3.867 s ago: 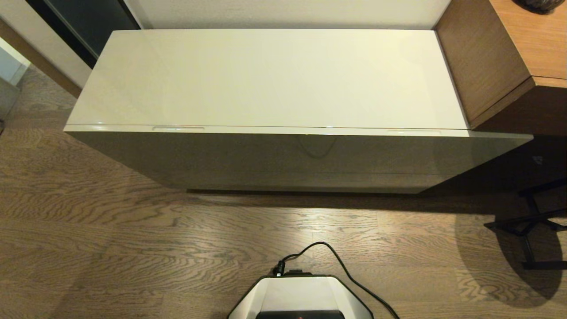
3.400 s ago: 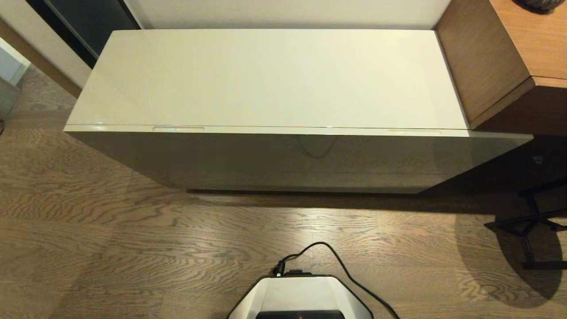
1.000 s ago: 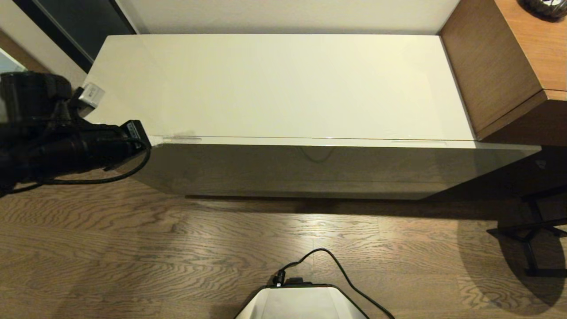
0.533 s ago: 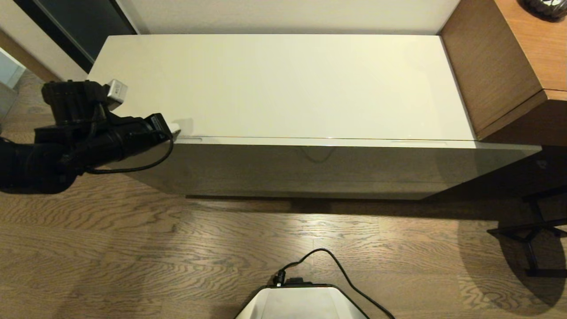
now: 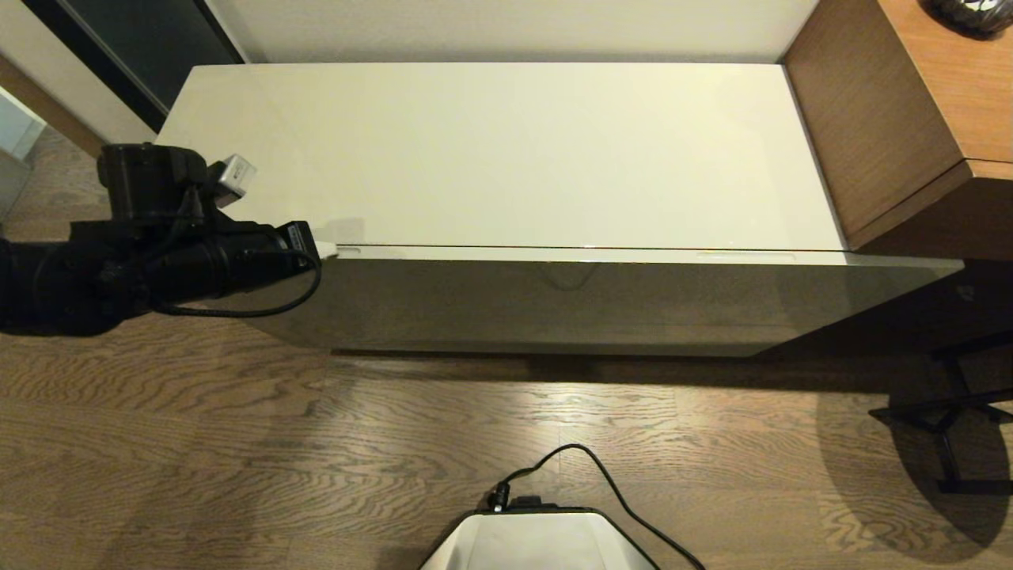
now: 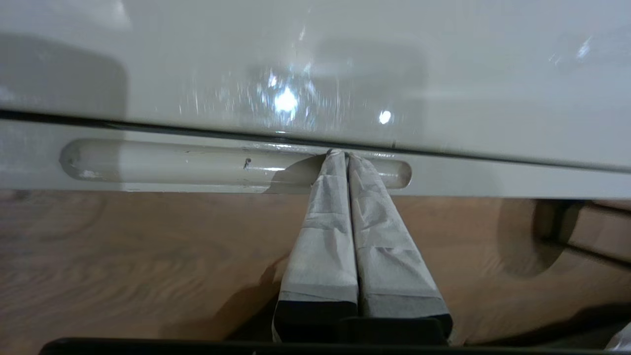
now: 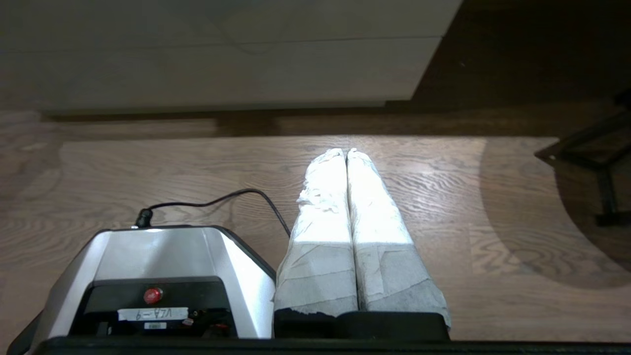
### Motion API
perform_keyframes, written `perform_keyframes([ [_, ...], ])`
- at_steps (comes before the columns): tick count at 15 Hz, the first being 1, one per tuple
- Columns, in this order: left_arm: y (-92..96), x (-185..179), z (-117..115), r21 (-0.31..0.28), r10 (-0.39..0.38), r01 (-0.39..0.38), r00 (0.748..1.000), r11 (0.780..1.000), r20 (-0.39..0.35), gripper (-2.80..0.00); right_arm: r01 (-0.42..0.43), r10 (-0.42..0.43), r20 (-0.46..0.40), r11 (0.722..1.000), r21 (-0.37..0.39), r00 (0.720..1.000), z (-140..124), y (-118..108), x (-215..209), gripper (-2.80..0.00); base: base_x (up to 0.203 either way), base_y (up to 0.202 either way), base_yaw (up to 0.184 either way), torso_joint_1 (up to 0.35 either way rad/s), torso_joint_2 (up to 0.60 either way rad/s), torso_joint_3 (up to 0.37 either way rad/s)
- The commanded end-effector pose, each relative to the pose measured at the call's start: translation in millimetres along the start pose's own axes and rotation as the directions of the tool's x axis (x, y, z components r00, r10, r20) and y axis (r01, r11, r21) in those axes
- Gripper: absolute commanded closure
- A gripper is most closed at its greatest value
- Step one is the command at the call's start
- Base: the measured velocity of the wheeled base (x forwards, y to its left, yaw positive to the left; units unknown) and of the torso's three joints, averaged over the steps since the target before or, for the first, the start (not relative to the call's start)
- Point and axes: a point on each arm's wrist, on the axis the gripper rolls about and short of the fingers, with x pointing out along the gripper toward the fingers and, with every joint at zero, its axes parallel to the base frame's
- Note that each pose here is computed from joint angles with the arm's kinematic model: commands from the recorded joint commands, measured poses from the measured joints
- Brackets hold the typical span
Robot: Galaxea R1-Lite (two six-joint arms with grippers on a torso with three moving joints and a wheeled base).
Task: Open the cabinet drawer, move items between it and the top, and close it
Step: Open the drawer
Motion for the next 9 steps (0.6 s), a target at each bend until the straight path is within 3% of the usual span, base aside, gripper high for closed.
perform_keyframes([
  [1, -3.0, -6, -9, -0.003, 0.042, -0.043, 0.988, 0.999, -0.150, 0.00, 0.000, 0.000, 0.011, 1.000, 0.000, 1.000, -1, 0, -1, 0.00, 0.000, 0.000, 0.000, 0.000, 0.00, 0.000],
  [3, -0.6, 2, -18, 0.026, 0.102, -0.099, 0.960, 0.995, -0.262, 0.00, -0.001, 0.001, 0.011, 1.000, 0.000, 1.000, -1, 0, -1, 0.00, 0.000, 0.000, 0.000, 0.000, 0.00, 0.000],
  [5, -0.4, 4, -20, 0.043, 0.114, -0.106, 0.953, 0.993, -0.281, 0.00, -0.001, 0.001, 0.011, 1.000, 0.000, 1.000, -1, 0, -1, 0.00, 0.000, 0.000, 0.000, 0.000, 0.00, 0.000],
  [6, 0.5, 3, -27, 0.069, 0.125, -0.108, 0.930, 0.992, -0.345, 0.00, -0.001, 0.001, 0.011, 1.000, 0.000, 1.000, -1, 0, -1, 0.00, 0.000, 0.000, 0.000, 0.000, 0.00, 0.000],
  [9, 0.0, -13, -45, 0.099, 0.143, -0.105, 0.783, 0.990, -0.605, 0.00, 0.000, 0.000, 0.011, 1.000, 0.000, 1.000, -1, 0, -1, 0.00, 0.000, 0.000, 0.000, 0.000, 0.00, 0.000],
])
